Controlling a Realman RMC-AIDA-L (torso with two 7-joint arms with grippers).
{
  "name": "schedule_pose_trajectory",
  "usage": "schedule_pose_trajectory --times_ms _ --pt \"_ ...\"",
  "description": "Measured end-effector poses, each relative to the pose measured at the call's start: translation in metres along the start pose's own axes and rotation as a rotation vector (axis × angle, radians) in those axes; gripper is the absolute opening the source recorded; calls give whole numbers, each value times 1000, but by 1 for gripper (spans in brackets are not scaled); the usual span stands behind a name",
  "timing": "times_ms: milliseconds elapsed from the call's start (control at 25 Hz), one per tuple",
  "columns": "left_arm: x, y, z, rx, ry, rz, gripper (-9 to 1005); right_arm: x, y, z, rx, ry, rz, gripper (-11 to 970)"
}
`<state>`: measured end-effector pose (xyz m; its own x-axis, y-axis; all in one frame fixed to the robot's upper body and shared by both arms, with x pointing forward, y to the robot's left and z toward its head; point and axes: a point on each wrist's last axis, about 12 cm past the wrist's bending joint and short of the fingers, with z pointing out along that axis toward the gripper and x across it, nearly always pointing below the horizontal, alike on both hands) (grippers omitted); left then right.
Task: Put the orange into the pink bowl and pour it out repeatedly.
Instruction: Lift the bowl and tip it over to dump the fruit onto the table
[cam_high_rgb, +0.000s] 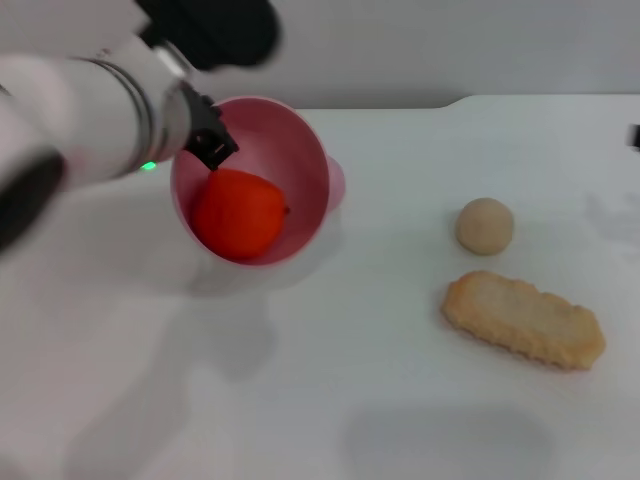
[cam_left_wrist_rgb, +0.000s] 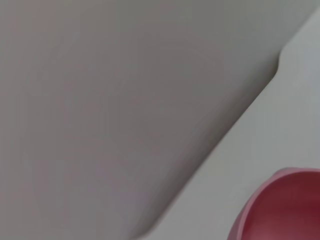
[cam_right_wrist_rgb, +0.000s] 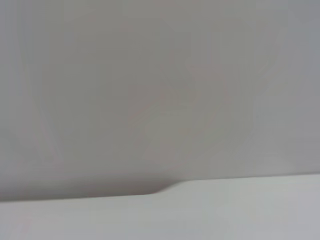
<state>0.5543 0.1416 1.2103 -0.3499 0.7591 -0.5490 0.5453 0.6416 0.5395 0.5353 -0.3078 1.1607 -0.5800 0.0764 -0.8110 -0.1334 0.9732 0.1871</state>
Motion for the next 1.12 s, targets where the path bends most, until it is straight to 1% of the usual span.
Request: schedule_pose_trajectory --times_ms 40,80,160,280,320,360,400,440,520,560,680,800,880,1120 --pt "-3 -10 0 -33 -4 74 42 2 -11 -6 31 -8 21 567" --pt "-5 -15 0 -51 -7 113 42 4 -19 -11 53 -9 39 568" --pt "-9 -30 -2 -70 -19 183 42 8 -28 -16 79 -3 61 570" --pt "-14 -61 -4 -87 -57 301 41 13 -32 -18 87 10 67 573" --pt "-14 -61 -4 -87 -57 301 41 14 -32 -17 85 16 65 574" --pt "-14 -68 -3 -106 -68 339 41 15 -31 -15 80 22 61 575" --pt "-13 -87 -1 -153 -98 445 41 14 -29 -14 74 24 57 576" --pt "-13 -88 -1 -156 -101 453 41 14 -28 -13 71 26 55 578" --pt "-13 -98 0 -173 -120 510 41 12 -26 -11 63 29 47 580" --pt "-14 -106 -1 -178 -140 549 41 11 -26 -11 61 29 44 581" --pt "-14 -120 -1 -216 -206 649 41 8 -23 -9 51 26 28 584" --pt "-12 -127 -1 -260 -252 715 41 8 -17 -6 35 32 13 587" --pt "-9 -131 3 -286 -269 770 41 8 -17 -5 33 33 12 590" --pt "3 -141 13 -411 -336 978 41 8 -14 -4 23 44 9 596"
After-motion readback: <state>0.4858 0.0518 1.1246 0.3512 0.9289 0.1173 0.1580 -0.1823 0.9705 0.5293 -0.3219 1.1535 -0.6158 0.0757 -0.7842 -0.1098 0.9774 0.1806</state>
